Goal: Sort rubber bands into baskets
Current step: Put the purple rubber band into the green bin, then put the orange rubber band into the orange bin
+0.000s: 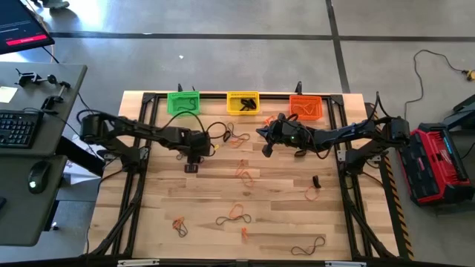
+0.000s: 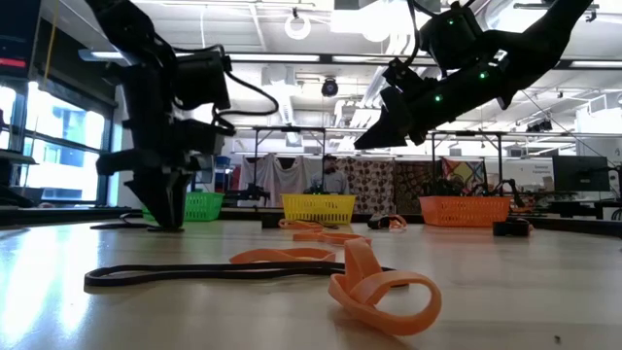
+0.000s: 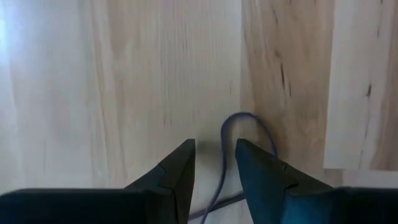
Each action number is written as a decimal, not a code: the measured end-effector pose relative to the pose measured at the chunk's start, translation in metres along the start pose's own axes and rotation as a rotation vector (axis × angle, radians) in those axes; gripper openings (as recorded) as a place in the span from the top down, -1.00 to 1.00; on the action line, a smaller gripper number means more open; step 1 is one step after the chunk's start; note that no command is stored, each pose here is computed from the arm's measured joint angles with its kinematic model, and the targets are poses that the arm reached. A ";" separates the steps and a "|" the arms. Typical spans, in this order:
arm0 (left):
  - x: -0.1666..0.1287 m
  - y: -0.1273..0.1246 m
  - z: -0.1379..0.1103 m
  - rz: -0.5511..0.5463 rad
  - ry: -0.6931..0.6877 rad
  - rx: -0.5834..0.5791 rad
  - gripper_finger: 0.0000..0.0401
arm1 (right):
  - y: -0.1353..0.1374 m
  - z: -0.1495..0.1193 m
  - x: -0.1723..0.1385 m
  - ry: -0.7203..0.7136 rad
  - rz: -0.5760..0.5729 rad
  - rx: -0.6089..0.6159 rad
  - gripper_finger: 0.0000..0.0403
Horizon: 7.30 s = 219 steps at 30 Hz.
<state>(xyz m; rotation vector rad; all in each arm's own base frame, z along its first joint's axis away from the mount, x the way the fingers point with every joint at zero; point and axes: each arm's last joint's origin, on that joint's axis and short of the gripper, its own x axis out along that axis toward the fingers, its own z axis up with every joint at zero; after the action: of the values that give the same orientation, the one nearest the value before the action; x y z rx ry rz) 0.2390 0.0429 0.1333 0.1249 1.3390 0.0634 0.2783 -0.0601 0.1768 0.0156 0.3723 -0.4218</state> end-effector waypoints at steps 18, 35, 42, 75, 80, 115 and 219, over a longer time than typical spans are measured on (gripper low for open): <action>0.001 -0.007 0.005 -0.002 0.019 0.070 0.98 | 0.000 0.000 0.000 0.004 0.000 0.001 1.00; -0.075 0.015 0.030 0.120 -0.198 -0.095 1.00 | 0.000 0.000 0.000 0.004 0.000 0.000 1.00; -0.105 0.035 0.018 0.242 -0.280 -0.218 1.00 | 0.000 0.000 0.000 0.004 0.000 -0.007 1.00; -0.156 0.171 -0.017 0.518 -0.262 -0.647 1.00 | 0.000 0.000 0.000 -0.002 0.000 -0.006 1.00; -0.140 0.190 -0.018 0.488 -0.172 -0.673 1.00 | 0.000 0.001 0.000 -0.007 -0.001 -0.009 1.00; -0.029 0.226 -0.055 0.175 0.152 -0.818 1.00 | 0.000 0.001 0.000 -0.008 -0.001 -0.031 1.00; 0.005 0.037 0.060 0.177 -0.545 0.104 0.43 | 0.000 -0.002 0.000 0.019 -0.001 -0.007 1.00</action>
<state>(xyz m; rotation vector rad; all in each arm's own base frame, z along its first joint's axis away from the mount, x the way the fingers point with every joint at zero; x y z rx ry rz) 0.2991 0.0765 0.1468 0.3247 0.7843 0.1014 0.2777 -0.0600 0.1751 0.0128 0.3925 -0.4211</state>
